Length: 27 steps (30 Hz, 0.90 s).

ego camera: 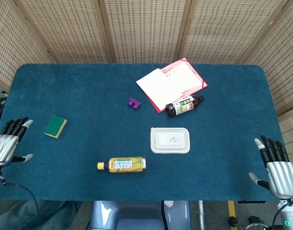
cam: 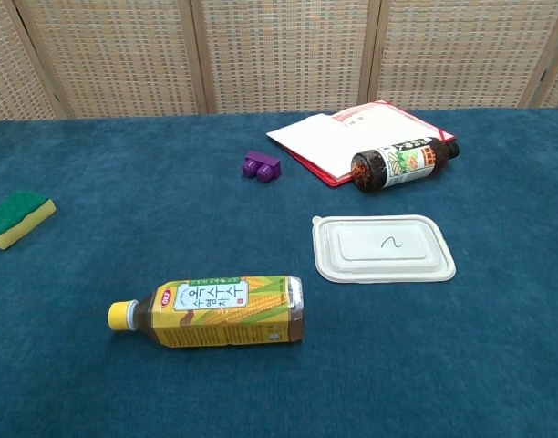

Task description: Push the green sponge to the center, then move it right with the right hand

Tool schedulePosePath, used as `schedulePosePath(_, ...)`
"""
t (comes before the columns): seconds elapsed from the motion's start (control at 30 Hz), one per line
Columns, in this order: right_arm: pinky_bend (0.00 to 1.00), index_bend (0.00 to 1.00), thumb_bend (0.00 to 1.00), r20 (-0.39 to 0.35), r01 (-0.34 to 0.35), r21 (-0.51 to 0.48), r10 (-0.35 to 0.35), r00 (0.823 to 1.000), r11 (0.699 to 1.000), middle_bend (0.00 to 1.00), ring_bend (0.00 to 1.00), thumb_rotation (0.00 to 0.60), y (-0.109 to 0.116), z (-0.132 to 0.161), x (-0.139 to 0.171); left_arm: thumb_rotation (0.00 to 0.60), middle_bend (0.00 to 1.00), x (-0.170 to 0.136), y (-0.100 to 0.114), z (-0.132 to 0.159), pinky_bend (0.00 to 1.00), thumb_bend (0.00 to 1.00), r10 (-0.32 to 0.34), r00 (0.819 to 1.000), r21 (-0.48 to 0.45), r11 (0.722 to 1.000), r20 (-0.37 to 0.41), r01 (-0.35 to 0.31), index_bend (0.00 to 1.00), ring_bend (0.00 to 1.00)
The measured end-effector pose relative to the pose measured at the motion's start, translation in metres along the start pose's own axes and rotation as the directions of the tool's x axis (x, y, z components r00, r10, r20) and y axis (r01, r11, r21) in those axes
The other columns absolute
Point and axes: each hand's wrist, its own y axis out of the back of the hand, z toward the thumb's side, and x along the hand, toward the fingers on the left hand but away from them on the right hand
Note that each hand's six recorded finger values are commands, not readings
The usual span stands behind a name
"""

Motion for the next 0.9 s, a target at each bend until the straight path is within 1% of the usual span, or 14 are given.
schedulePosePath(0.17, 0.00, 0.03, 0.00, 0.024, -0.009, 0.027, 0.009, 1.000, 1.000, 0.00, 0.00, 0.600, -0.007, -0.002, -0.004, 0.600, 0.00, 0.038, -0.009, -0.016, 0.00, 0.05, -0.045, 0.999, 0.076, 0.996, 0.014, 0.044, 0.00, 0.00)
schedulePosePath(0.27, 0.00, 0.04, 0.00, 0.037, -0.019, 0.045, 0.017, 0.999, 0.999, 0.00, 0.00, 0.600, -0.013, -0.003, -0.007, 0.600, 0.00, 0.061, -0.021, -0.026, 0.00, 0.05, -0.078, 0.997, 0.130, 0.989, 0.013, 0.076, 0.00, 0.00)
schedulePosePath(0.4, 0.00, 0.04, 0.00, 0.053, -0.021, 0.062, 0.018, 0.998, 0.998, 0.00, 0.00, 0.600, -0.017, -0.005, -0.009, 0.600, 0.00, 0.086, -0.034, -0.032, 0.00, 0.05, -0.107, 0.994, 0.175, 0.979, 0.007, 0.104, 0.00, 0.00)
schedulePosePath(0.5, 0.00, 0.04, 0.00, 0.060, -0.027, 0.073, 0.023, 0.998, 0.997, 0.00, 0.00, 0.600, -0.020, -0.006, -0.010, 0.600, 0.00, 0.104, -0.045, -0.028, 0.00, 0.05, -0.129, 0.992, 0.190, 0.974, 0.015, 0.124, 0.00, 0.00)
schedulePosePath(0.67, 0.00, 0.04, 0.00, 0.065, -0.038, 0.088, 0.033, 0.997, 0.995, 0.00, 0.00, 0.600, -0.026, -0.005, -0.011, 0.600, 0.00, 0.130, -0.064, -0.004, 0.00, 0.05, -0.178, 0.982, 0.222, 0.962, 0.059, 0.161, 0.00, 0.00)
schedulePosePath(0.8, 0.00, 0.04, 0.00, 0.073, -0.037, 0.093, 0.030, 0.997, 0.995, 0.00, 0.00, 0.600, -0.027, -0.007, -0.012, 0.600, 0.00, 0.136, -0.071, 0.003, 0.00, 0.05, -0.196, 0.978, 0.247, 0.953, 0.067, 0.174, 0.00, 0.00)
schedulePosePath(0.9, 0.00, 0.04, 0.00, 0.080, -0.034, 0.092, 0.026, 0.996, 0.995, 0.00, 0.00, 0.600, -0.026, -0.009, -0.012, 0.600, 0.01, 0.140, -0.076, 0.005, 0.00, 0.05, -0.210, 0.976, 0.257, 0.948, 0.058, 0.189, 0.00, 0.00)
